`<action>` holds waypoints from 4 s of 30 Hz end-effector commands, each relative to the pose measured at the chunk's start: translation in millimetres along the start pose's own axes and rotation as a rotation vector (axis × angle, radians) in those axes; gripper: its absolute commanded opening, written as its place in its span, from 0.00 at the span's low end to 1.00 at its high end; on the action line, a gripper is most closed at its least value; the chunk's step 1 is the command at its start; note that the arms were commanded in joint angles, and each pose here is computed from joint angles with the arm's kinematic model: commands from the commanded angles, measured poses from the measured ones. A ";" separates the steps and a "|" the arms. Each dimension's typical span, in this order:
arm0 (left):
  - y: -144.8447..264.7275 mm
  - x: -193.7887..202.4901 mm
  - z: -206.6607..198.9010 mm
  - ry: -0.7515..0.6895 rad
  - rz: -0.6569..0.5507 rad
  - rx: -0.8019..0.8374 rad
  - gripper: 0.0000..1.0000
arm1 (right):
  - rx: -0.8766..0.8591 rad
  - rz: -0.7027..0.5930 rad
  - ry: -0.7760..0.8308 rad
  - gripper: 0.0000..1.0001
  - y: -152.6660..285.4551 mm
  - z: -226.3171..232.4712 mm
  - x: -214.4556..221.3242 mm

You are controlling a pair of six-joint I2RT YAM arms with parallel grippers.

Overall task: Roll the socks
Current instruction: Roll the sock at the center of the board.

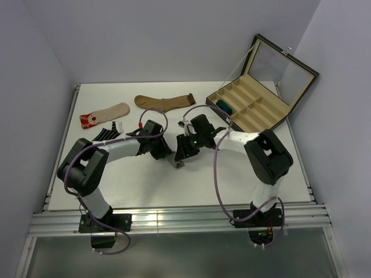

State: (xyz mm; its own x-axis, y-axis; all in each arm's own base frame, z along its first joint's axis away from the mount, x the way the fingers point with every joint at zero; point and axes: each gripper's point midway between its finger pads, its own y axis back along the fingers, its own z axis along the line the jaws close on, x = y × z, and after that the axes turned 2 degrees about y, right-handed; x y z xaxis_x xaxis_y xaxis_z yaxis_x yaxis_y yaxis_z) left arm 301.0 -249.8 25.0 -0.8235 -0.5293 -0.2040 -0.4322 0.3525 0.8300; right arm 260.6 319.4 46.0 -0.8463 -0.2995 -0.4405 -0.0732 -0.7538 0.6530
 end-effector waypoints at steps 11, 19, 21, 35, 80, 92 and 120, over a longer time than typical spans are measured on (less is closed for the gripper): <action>-9.4 13.8 32.9 -0.133 0.124 -0.188 0.31 | 0.495 -0.331 0.563 0.63 32.3 27.5 -36.3; -10.0 13.7 27.3 -0.156 0.156 -0.200 0.31 | 0.646 -0.264 0.752 0.72 6.4 30.3 -17.2; -10.0 10.9 24.5 -0.160 0.154 -0.201 0.32 | 0.667 -0.240 0.782 0.72 -1.6 30.3 -14.5; -12.6 12.4 20.5 -0.188 0.188 -0.202 0.32 | 0.828 -0.027 0.863 0.62 -34.9 -9.7 25.6; -13.9 -9.1 14.8 0.146 0.051 -0.071 0.27 | 0.393 0.017 0.518 0.04 -28.9 -13.0 28.6; -12.1 -7.6 24.0 0.086 0.071 -0.143 0.07 | 0.530 -0.073 0.619 0.61 -9.8 5.0 -11.1; -14.1 -4.2 18.0 0.078 0.087 -0.131 0.07 | 0.610 -0.056 0.608 0.42 -49.4 -23.1 -11.6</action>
State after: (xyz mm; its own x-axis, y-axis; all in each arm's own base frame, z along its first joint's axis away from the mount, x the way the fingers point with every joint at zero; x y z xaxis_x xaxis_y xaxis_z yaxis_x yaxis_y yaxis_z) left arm 324.9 -246.9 29.6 -0.7959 -0.5969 -0.1012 -0.3782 0.3598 0.8529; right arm 283.9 338.8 18.2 -0.4156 -0.6563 -0.6298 -0.5535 -0.3670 0.7477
